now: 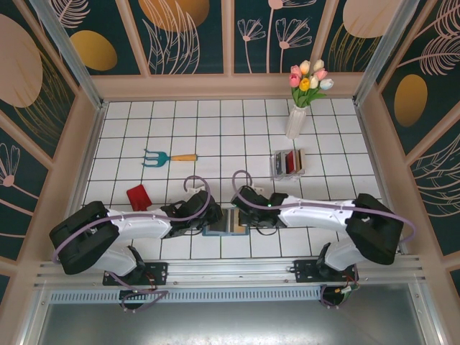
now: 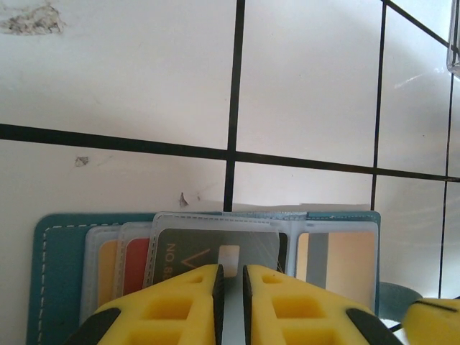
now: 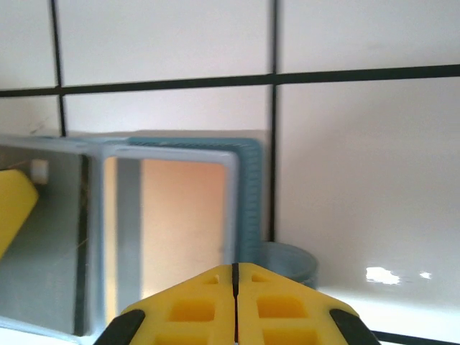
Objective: Put the credit cards into the card holder
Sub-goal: Slide the button at the card holder.
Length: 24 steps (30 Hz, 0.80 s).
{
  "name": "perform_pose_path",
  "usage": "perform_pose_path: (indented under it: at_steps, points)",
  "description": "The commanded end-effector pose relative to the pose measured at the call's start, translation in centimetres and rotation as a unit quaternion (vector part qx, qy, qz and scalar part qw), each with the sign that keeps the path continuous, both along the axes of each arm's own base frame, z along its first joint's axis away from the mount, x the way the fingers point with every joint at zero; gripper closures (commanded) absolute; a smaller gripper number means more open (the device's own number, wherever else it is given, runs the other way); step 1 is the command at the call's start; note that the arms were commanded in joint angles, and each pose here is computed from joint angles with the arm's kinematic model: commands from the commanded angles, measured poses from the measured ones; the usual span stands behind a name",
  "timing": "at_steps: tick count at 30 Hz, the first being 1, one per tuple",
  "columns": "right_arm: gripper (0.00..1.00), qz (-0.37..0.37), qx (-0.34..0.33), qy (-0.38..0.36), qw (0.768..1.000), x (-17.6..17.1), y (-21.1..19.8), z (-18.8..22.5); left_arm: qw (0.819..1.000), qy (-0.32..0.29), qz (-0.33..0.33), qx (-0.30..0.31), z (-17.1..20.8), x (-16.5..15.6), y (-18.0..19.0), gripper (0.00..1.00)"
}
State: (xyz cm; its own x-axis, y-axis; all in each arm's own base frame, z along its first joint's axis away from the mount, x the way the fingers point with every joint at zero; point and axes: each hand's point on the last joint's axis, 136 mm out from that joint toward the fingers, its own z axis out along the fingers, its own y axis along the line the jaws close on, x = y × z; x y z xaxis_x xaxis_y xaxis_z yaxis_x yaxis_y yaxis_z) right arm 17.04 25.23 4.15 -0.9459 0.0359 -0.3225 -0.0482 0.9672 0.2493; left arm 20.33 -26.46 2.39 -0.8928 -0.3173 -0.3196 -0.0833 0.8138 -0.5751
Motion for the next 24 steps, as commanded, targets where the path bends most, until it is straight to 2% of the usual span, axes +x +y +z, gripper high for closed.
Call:
perform_pose_path:
  at_steps: [1,9,18,24]
  points:
    - [0.92,-0.047,-0.051,0.008,0.998,-0.2,-4.5,-1.2,0.996,0.05,0.011,0.075,-3.9,-2.1,3.4,0.81]
    - [0.91,-0.07,-0.051,0.034,0.996,-0.4,-6.5,-3.1,0.996,0.045,0.005,0.07,-3.6,-2.0,3.1,0.81]
    - [0.91,-0.111,-0.127,0.044,0.985,-0.6,-9.8,-4.3,0.997,0.025,0.006,0.066,-2.3,-1.6,3.1,0.81]
    - [0.86,-0.114,-0.08,0.008,0.99,1.6,-9.6,-1.7,0.998,0.015,0.007,0.064,-1.6,-1.3,3.2,0.8]
